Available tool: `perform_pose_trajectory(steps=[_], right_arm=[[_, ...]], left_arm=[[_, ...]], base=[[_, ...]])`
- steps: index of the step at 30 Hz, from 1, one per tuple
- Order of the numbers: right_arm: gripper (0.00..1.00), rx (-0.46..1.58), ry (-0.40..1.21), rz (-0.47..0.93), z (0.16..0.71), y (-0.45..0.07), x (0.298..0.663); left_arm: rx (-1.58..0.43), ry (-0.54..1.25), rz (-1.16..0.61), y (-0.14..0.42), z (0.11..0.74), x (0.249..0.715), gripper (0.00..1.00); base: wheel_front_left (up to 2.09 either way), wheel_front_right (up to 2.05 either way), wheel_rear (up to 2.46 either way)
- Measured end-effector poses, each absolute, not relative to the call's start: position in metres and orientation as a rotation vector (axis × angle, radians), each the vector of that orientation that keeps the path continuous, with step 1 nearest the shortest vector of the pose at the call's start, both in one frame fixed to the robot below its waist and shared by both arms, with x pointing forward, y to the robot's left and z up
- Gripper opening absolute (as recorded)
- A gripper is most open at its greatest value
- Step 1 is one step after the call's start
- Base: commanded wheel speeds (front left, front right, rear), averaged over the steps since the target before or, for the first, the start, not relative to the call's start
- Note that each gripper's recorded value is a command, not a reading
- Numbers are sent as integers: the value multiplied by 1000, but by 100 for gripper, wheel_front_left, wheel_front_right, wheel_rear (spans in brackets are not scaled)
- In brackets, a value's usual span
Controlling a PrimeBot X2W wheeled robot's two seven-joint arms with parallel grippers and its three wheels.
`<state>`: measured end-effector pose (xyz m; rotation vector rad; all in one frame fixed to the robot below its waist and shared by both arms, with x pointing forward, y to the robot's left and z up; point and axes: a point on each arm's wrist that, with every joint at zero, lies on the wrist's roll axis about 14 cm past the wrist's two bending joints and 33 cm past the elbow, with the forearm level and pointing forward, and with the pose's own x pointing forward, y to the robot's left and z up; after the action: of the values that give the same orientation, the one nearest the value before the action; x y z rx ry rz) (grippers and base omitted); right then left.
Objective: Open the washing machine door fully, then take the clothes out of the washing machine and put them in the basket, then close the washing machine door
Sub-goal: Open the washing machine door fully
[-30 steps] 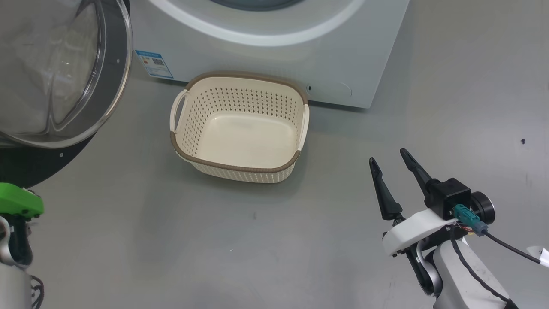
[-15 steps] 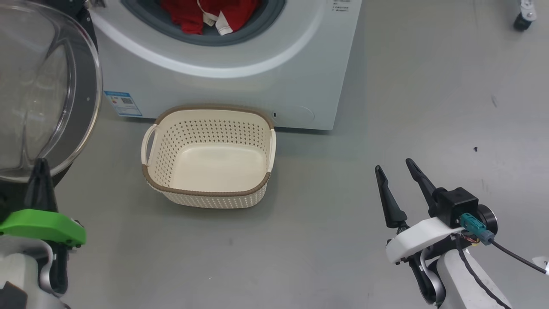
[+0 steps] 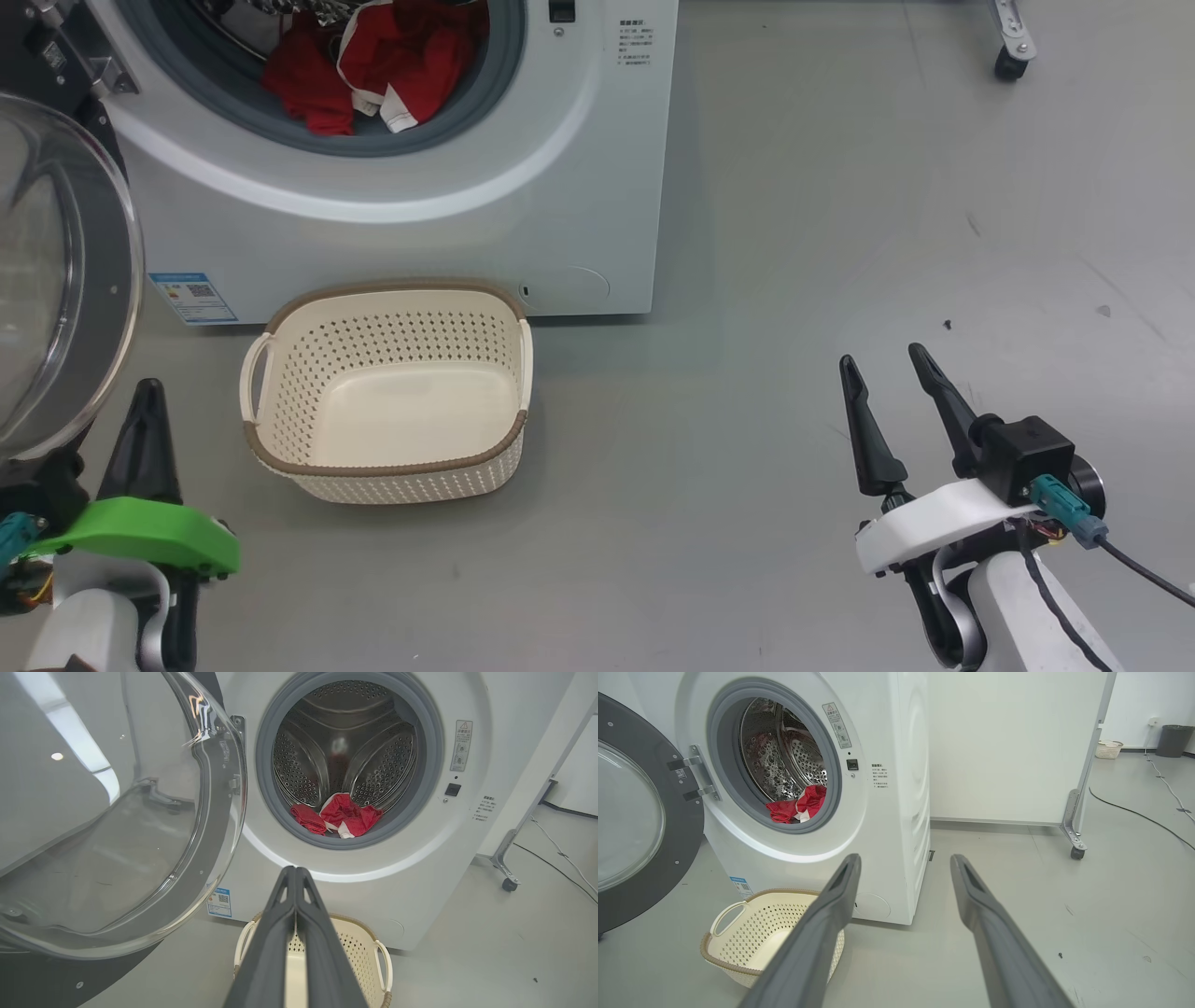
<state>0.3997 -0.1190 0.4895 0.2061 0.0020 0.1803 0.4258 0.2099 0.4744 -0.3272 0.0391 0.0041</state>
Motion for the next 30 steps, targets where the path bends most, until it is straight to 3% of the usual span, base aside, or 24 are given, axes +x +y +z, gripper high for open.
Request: perform_pose_trajectory(steps=[7, 8, 9, 30], right_arm=[[100, 208, -27, 125, 497, -137, 394], [100, 209, -29, 121, 498, -138, 395], [100, 211, -34, 118, 499, -139, 395], [100, 211, -22, 108, 494, -139, 394]], left_arm=[[-318, 24, -83, 178, 481, 428, 0], [-323, 24, -89, 175, 481, 428, 40], [-312, 23, -104, 170, 481, 427, 100], [-321, 42, -109, 165, 471, 421, 100]], base=[[0, 0, 0], [0, 0, 0], [0, 0, 0], [0, 0, 0]])
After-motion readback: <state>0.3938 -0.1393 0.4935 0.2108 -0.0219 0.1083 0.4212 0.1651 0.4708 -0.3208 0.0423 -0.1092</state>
